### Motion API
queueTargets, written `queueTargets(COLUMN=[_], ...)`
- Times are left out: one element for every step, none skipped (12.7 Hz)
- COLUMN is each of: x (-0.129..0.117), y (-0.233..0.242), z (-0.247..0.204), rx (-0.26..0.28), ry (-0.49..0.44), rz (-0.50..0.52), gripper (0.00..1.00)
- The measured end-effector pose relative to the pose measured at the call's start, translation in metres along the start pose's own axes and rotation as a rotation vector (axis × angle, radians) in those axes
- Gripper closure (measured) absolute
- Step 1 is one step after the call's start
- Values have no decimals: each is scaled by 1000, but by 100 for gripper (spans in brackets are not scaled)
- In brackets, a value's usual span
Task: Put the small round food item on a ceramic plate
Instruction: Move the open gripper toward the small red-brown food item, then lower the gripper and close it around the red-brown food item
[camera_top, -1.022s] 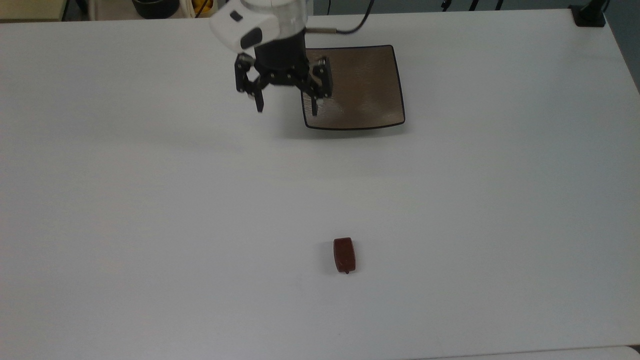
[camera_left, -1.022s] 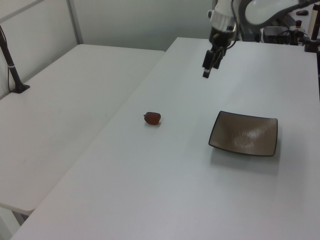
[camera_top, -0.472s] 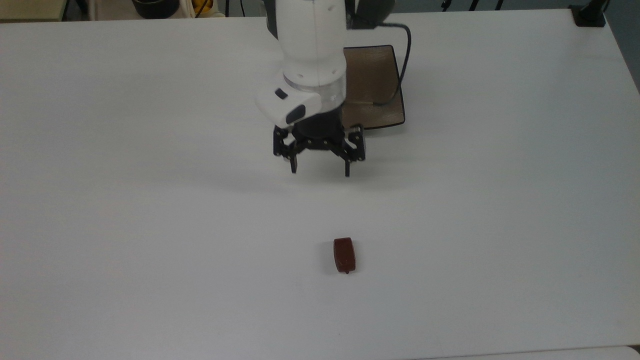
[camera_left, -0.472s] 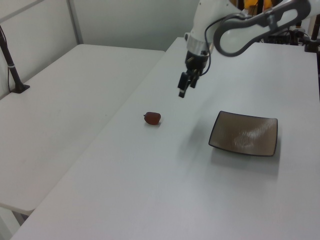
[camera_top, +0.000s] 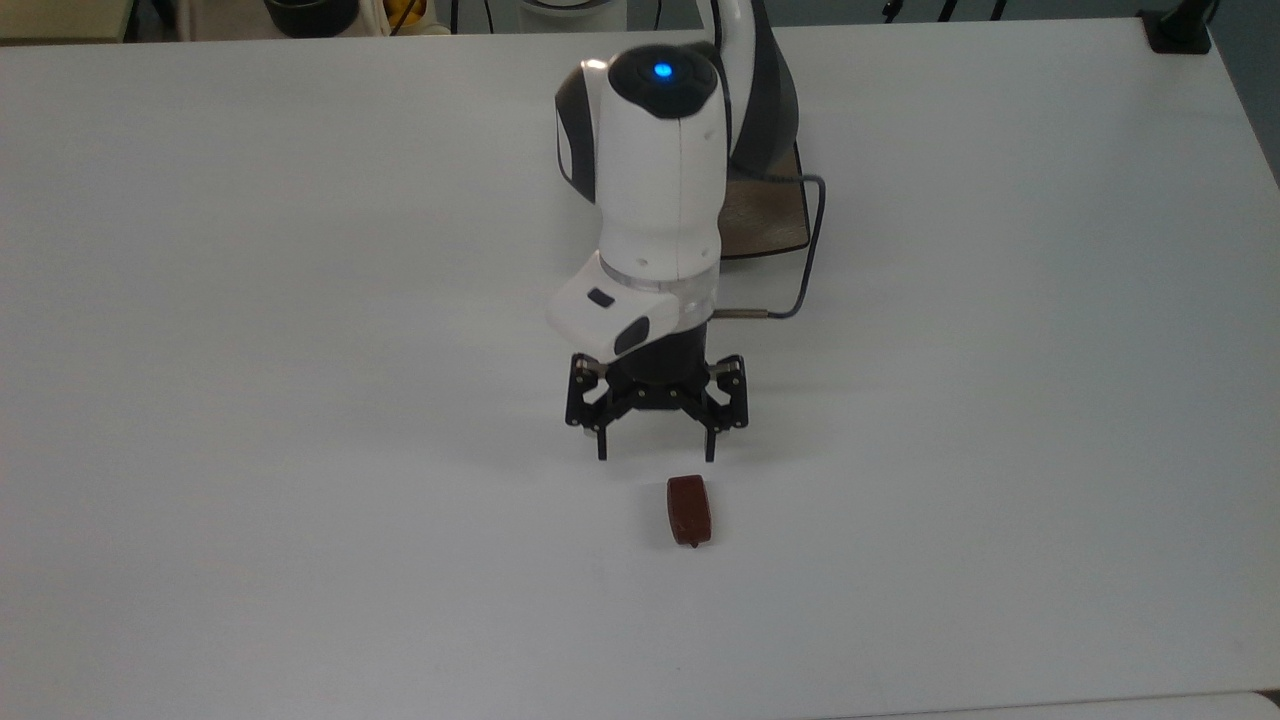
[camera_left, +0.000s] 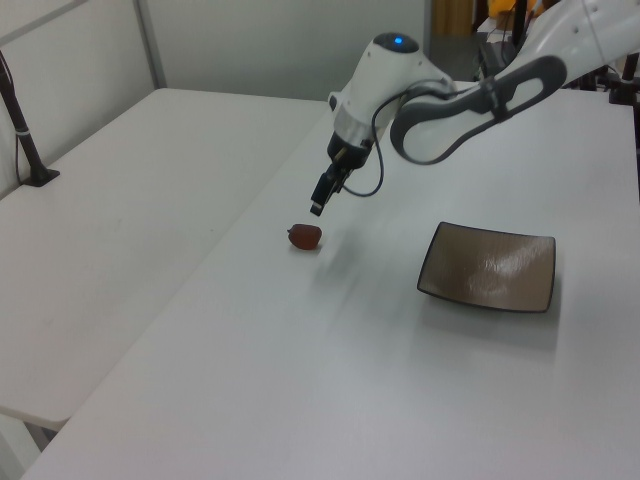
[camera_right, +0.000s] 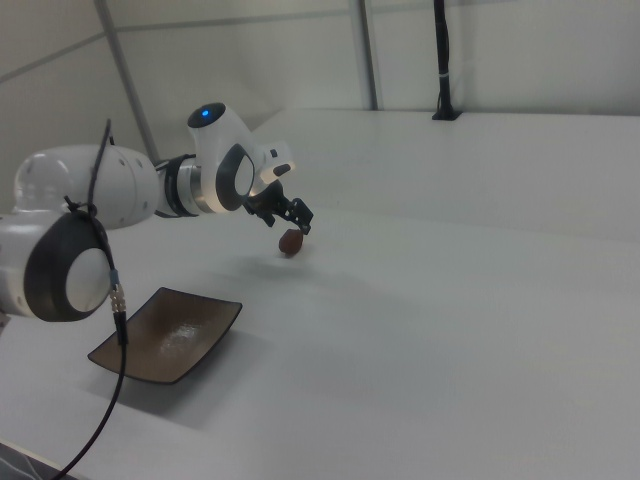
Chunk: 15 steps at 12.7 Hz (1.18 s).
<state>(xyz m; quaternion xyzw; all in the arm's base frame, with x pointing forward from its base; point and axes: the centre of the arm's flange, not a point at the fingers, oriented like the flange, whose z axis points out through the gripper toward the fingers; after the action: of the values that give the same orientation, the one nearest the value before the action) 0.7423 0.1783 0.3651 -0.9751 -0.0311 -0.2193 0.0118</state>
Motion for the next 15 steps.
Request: queueTargets(x=[0,-1,-3,-6,-8,-9,-10,-10,-10,-10,-10,-10,-9,-7,-4], y=[-8,-17,-22,-28,-32,-35,-36,-36,-36,-37,-37,-39,-39,-40,-41], z=[16,33,44,58,67,75,79,80,79,79,79,79,78,75,70], rx=[-4,-6,-12,-23,-25,-26,-32,-39,-41,-44,-47,-46,-43,-41,-40], ry=[9,22,34,48,64,83,90,93,95,98,100,101,104,110,117], rz=[-30,-44,-50,-50,-50,-53,-64,-75,-63,-41,-33,-29,-25,-22,-20], gripper=[0,0,0,0,0,0,3,4,6,22,37,55,69,74,75])
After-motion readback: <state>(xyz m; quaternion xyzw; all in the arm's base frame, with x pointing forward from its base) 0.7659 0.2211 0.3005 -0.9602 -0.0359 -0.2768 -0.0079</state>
